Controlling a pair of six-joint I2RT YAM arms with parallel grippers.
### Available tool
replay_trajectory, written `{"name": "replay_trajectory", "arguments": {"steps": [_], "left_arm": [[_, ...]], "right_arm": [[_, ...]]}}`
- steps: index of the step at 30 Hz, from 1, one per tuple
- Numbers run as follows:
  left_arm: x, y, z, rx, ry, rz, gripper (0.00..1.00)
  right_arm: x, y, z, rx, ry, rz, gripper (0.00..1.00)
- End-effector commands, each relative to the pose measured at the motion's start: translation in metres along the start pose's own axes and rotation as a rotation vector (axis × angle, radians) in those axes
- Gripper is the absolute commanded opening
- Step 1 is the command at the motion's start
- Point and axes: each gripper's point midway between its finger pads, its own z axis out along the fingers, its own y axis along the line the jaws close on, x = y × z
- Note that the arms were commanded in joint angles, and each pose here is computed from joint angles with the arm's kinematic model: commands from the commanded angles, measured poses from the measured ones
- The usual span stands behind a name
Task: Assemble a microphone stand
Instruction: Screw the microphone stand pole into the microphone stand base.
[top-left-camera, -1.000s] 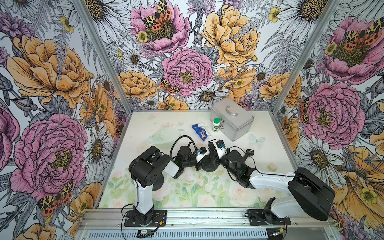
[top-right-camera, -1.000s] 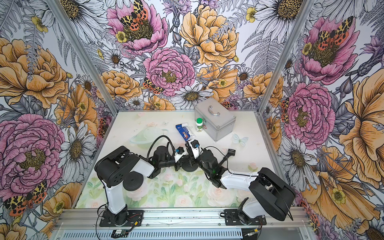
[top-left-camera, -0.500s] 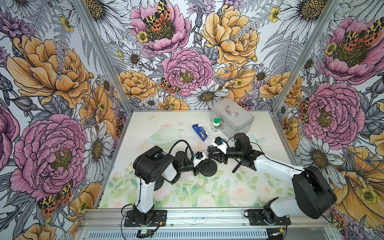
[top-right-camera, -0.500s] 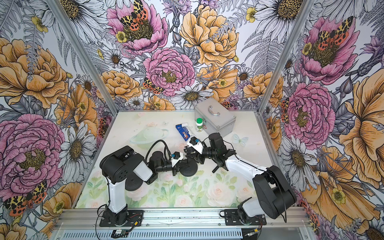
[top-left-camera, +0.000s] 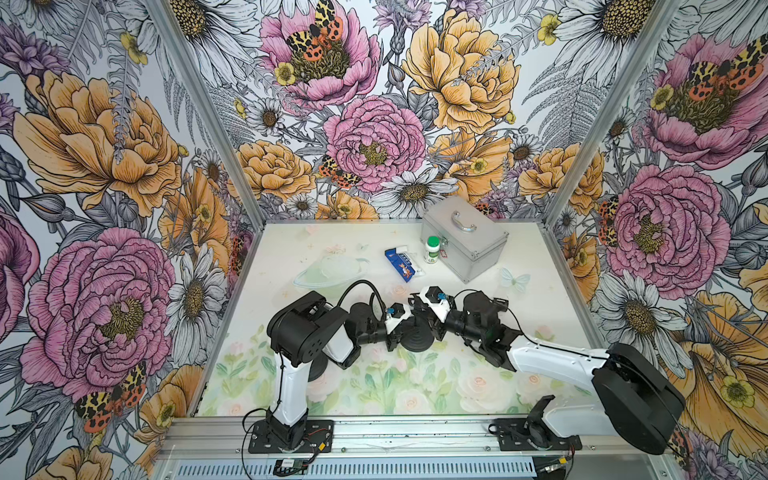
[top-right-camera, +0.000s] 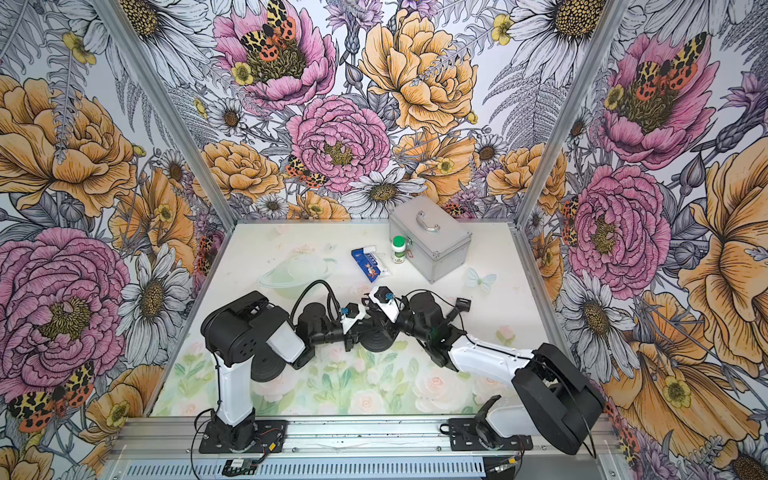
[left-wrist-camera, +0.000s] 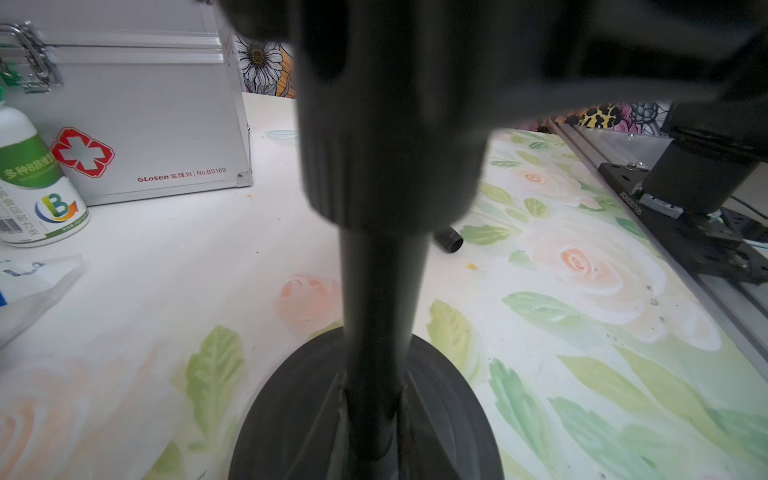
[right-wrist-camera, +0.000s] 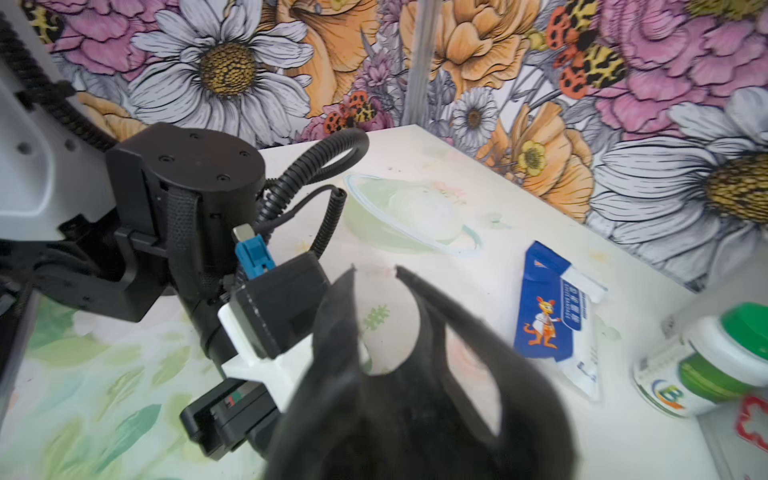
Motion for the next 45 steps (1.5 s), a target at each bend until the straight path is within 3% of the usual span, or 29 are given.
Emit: {"name": "replay_trajectory", "arguments": {"steps": [1, 7, 8, 10, 13, 18, 28, 31, 33, 36, 38, 39, 41, 45], "left_arm": [[-0.011, -0.001, 0.007, 0.000, -0.016, 0.029, 0.22], [-0.009, -0.001, 0.010, 0.003, 0.009, 0.030, 0.20], [-0.009, -0.002, 0.010, 0.004, 0.010, 0.031, 0.18], [-0.009, -0.002, 0.010, 0.006, 0.010, 0.032, 0.14], [-0.009, -0.002, 0.010, 0.008, 0.009, 0.032, 0.13], [-0.009, -0.002, 0.009, 0.011, 0.008, 0.032, 0.12], [-0.009, -0.002, 0.008, 0.009, -0.002, 0.032, 0.12], [-0.009, -0.002, 0.009, 0.011, 0.000, 0.032, 0.13], [-0.009, -0.002, 0.009, 0.011, 0.000, 0.030, 0.12], [-0.009, -0.002, 0.009, 0.010, 0.001, 0.029, 0.13], [-0.008, -0.001, 0.008, 0.009, 0.002, 0.027, 0.15], [-0.009, -0.001, 0.009, 0.010, 0.000, 0.028, 0.17], [-0.008, 0.000, 0.009, 0.008, 0.002, 0.024, 0.20], [-0.008, 0.000, 0.010, 0.012, 0.001, 0.023, 0.21]], "right_arm": [[0.033, -0.052, -0.018, 0.487, 0.051, 0.105, 0.00], [0.037, -0.004, 0.010, 0.273, 0.142, -0.030, 0.00], [0.038, 0.000, 0.010, 0.244, 0.155, -0.059, 0.06], [0.037, 0.013, 0.008, 0.133, 0.163, -0.141, 0.28], [0.033, 0.027, -0.004, -0.061, 0.130, -0.178, 0.46], [0.034, 0.027, -0.018, -0.299, 0.158, -0.155, 0.48], [0.007, 0.005, -0.016, -0.454, 0.112, -0.073, 0.49], [0.004, 0.004, -0.009, -0.508, 0.108, -0.047, 0.45], [0.002, 0.004, -0.005, -0.533, 0.102, -0.037, 0.37], [0.007, 0.000, 0.002, -0.511, 0.125, -0.025, 0.22], [0.014, -0.012, 0.007, -0.419, 0.144, -0.012, 0.07], [0.017, -0.020, 0.009, -0.349, 0.143, 0.005, 0.05], [0.021, -0.041, 0.012, -0.149, 0.119, 0.064, 0.00], [0.042, -0.082, -0.012, 0.403, 0.061, 0.245, 0.00]]}}
